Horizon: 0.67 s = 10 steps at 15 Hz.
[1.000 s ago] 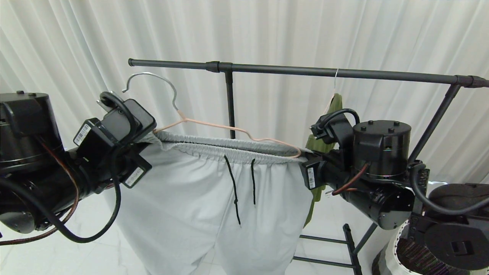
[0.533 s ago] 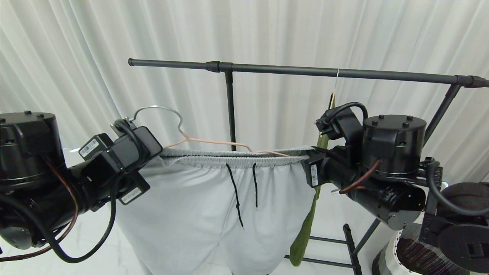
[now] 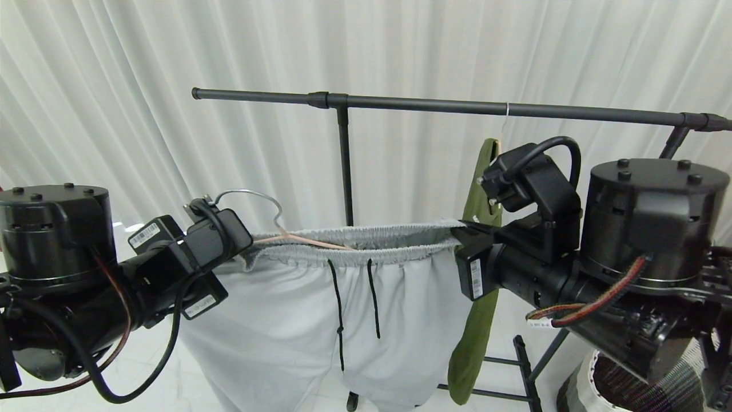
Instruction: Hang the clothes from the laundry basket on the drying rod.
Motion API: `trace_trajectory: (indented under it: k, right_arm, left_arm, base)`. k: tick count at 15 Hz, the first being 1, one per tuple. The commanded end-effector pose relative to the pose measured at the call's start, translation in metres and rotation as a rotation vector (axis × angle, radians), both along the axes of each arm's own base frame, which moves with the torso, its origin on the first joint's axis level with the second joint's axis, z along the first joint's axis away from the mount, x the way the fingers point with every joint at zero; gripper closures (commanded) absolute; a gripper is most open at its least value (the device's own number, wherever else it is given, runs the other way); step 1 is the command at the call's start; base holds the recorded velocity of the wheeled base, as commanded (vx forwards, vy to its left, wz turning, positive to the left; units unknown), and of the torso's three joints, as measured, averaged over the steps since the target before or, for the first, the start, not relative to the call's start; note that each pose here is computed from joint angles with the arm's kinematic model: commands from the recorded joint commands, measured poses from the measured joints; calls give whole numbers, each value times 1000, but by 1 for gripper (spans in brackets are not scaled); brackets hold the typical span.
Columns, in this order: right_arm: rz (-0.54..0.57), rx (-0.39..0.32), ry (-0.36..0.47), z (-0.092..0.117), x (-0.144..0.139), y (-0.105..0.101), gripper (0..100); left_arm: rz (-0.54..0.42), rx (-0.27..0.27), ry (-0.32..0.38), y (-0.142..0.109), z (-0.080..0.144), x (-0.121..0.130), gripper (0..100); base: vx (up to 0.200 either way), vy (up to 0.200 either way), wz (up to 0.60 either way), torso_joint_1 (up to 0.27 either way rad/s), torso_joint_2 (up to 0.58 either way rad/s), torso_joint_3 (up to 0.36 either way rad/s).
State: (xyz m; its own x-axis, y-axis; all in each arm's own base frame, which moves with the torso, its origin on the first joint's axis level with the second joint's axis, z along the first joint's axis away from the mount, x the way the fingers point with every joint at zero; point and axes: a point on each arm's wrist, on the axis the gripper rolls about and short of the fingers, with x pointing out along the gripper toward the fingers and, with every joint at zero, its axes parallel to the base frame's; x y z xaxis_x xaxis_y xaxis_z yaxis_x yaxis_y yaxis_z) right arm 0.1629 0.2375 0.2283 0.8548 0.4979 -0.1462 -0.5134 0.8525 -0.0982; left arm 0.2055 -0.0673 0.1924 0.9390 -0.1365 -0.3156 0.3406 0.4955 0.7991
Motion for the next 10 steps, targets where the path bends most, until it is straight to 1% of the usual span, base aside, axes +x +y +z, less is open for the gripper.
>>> trace_trajectory:
  k: [1, 3, 5, 6, 8, 10]
  right_arm:
    - [65, -24, -17, 1, -17, 4, 100]
    - [124, -60, -17, -6, -30, 12, 100]
    - [152, -80, -9, -12, -36, 19, 100]
    - [156, -84, -12, -12, -37, 20, 0]
    - [161, -119, -31, -13, -36, 20, 0]
    - [163, -143, -47, -13, -35, 20, 0]
  left_arm:
    - [33, -45, 10, -1, -1, 1, 100]
    - [92, -139, 12, -5, 0, -1, 100]
    - [92, -202, 10, -10, 2, -5, 100]
    - [79, -218, 7, -12, 4, -8, 100]
    - [50, -242, 3, -18, 6, -14, 100]
    - [27, -248, -2, -20, 8, -20, 100]
  base:
    - [0, 0, 0, 0, 0, 0]
    - [0, 0, 0, 0, 0, 0]
    - [0, 0, 0, 0, 0, 0]
    - [0, 0, 0, 0, 0, 0]
    - [0, 0, 0, 0, 0, 0]
    - [0, 0, 0, 0, 0, 0]
